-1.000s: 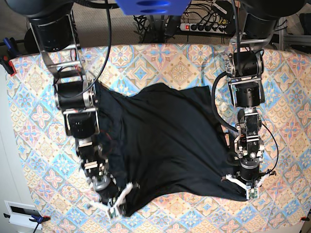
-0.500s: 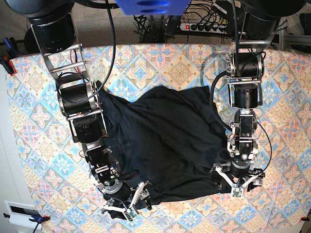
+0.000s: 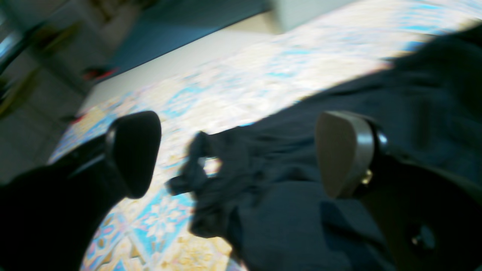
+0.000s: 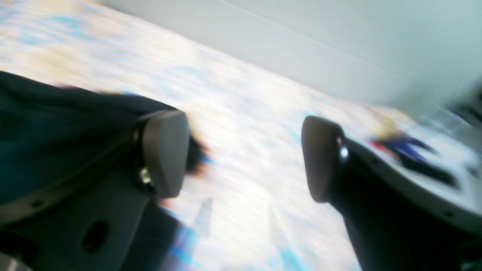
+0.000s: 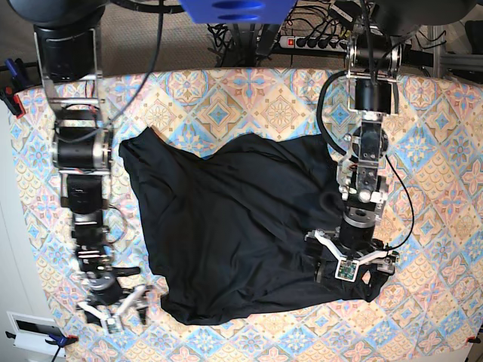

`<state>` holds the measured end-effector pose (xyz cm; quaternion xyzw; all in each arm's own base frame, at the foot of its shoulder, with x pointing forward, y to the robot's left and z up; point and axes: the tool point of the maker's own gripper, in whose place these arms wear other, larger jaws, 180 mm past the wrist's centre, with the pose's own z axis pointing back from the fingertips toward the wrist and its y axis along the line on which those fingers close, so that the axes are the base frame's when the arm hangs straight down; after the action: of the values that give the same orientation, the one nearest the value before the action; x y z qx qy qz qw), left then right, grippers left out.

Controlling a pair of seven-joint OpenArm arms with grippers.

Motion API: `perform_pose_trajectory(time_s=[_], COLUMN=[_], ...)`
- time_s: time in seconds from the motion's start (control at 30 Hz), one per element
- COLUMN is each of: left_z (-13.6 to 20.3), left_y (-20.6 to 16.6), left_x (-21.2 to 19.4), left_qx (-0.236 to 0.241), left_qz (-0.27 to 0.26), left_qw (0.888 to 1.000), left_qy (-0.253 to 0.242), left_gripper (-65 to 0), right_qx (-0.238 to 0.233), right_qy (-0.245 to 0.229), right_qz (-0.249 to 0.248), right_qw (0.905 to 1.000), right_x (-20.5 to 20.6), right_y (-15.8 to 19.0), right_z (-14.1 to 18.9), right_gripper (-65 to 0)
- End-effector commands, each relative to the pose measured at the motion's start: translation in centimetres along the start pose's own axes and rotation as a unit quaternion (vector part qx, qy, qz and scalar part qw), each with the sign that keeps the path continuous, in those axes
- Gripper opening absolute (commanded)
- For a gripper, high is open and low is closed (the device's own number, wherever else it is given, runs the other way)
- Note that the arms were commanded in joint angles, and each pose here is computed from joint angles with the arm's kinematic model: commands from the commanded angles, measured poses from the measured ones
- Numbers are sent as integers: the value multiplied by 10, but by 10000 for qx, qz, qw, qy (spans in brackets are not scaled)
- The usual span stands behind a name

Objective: Layout the t-shirt on the table in an organized manner, then fold the t-shirt properly
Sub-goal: 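Lower the shirt onto the table with both grippers and release, then move the left gripper over the shirt middle and grasp fabric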

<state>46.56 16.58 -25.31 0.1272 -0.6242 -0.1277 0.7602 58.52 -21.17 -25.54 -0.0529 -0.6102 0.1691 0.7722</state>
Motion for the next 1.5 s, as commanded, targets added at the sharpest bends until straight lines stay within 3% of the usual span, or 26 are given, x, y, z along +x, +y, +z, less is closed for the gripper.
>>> perform_pose_trajectory(time_s=[0.0, 0.13, 0.33, 0.57, 0.63, 0.73, 0.87, 0.97, 1.23, 1.33, 1.47], left_z=[-2, 1, 9, 11, 14, 25, 33, 31, 23, 27, 35], left_y=[7, -37, -60, -63, -69, -91, -122, -152, -221, -239, -268], left_x=[30, 39, 57, 59, 57, 60, 49, 25, -26, -19, 6], left_qx=[94, -424, -823, -933, -1054, -1345, -1644, -1857, -2102, -2146, -2211], left_qz=[-53, -330, -410, -292, -579, -1260, -1838, -2275, -3193, -3327, -3206], left_qw=[9991, 9969, 9888, 9869, 9840, 9684, 9535, 9437, 9189, 9120, 9119], left_qy=[-419, -582, -1175, -1284, -1311, -1681, -1735, -1523, -974, -1072, -1294], left_gripper=[0, 0, 0, 0, 0, 0, 0, 0, 0, 0, 0], right_qx=[-194, -329, -217, -155, -167, -173, -88, 191, 654, 804, 851], right_qy=[-429, -317, 427, 59, -28, -28, 132, 90, -1114, -1103, -1146], right_qz=[45, 143, 158, 487, 558, 616, 582, 457, 43, -154, -230], right_qw=[9989, 9989, 9987, 9987, 9983, 9979, 9982, 9987, 9916, 9905, 9895], right_x=[36, 25, -70, -42, -30, -23, -44, -55, 34, 30, 34], right_y=[-23, -43, -29, -19, -19, -18, -8, 33, 121, 145, 153], right_z=[0, 8, 34, 38, 38, 38, 42, 46, 47, 49, 48], right_gripper=[-200, -200, -200, -200, -200, -200, -200, -200, -200, -200, -200])
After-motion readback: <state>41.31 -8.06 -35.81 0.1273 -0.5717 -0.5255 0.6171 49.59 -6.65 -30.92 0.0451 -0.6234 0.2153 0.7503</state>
